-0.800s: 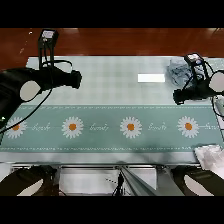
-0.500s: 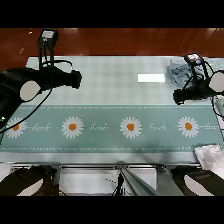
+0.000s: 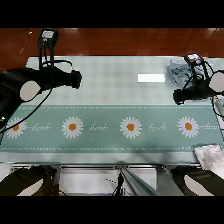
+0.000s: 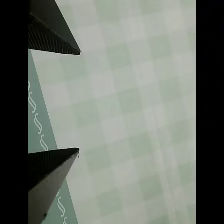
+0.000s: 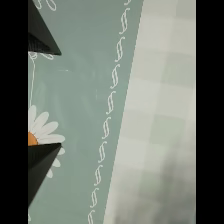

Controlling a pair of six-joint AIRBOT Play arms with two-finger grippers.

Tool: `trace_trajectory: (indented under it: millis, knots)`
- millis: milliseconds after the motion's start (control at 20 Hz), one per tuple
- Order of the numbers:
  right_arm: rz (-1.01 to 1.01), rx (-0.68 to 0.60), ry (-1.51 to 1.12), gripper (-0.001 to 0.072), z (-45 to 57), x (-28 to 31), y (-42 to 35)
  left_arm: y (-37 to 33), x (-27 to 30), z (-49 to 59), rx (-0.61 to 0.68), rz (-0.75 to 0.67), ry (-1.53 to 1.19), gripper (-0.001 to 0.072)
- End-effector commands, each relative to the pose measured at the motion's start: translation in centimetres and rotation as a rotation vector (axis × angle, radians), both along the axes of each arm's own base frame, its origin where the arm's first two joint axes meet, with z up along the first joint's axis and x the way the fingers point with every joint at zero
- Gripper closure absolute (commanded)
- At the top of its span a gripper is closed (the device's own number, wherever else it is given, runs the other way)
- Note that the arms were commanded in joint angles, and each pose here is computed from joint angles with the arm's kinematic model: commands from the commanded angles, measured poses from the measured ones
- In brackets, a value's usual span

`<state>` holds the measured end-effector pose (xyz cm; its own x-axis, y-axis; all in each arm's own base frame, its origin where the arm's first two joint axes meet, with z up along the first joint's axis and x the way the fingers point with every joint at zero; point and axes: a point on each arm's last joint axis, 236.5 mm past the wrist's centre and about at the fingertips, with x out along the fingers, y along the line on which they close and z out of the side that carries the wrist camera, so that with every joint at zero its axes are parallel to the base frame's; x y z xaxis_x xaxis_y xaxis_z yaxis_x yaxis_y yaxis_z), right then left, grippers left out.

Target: Fold the shirts.

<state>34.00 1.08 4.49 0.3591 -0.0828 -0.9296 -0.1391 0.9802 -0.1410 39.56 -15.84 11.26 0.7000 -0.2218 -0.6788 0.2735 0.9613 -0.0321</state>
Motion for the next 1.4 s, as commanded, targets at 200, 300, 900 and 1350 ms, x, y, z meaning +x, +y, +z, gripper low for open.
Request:
trace_trajectory:
  millis: [200,300,900,1350]
  knots:
    - [0.018,0.024,-0.143,0.0106,1.4,3.1,0.7,-0.6,1.0,1.1,-0.027,-0.008,-0.059,-0.0003]
    - [0.019,0.039,-0.21,0.0106,2.2,4.4,1.1,-1.1,1.7,2.3,-0.054,-0.016,-0.119,-0.0003]
    - [-0.724,0.143,-0.714,0.0114,5.9,14.4,-21.2,-1.4,1.6,2.3,-0.055,-0.024,-0.117,-0.0002]
    - [-0.906,0.468,-0.568,0.0114,-4.8,19.2,-19.6,-0.8,0.2,0.4,-0.011,-0.017,-0.022,-0.0002]
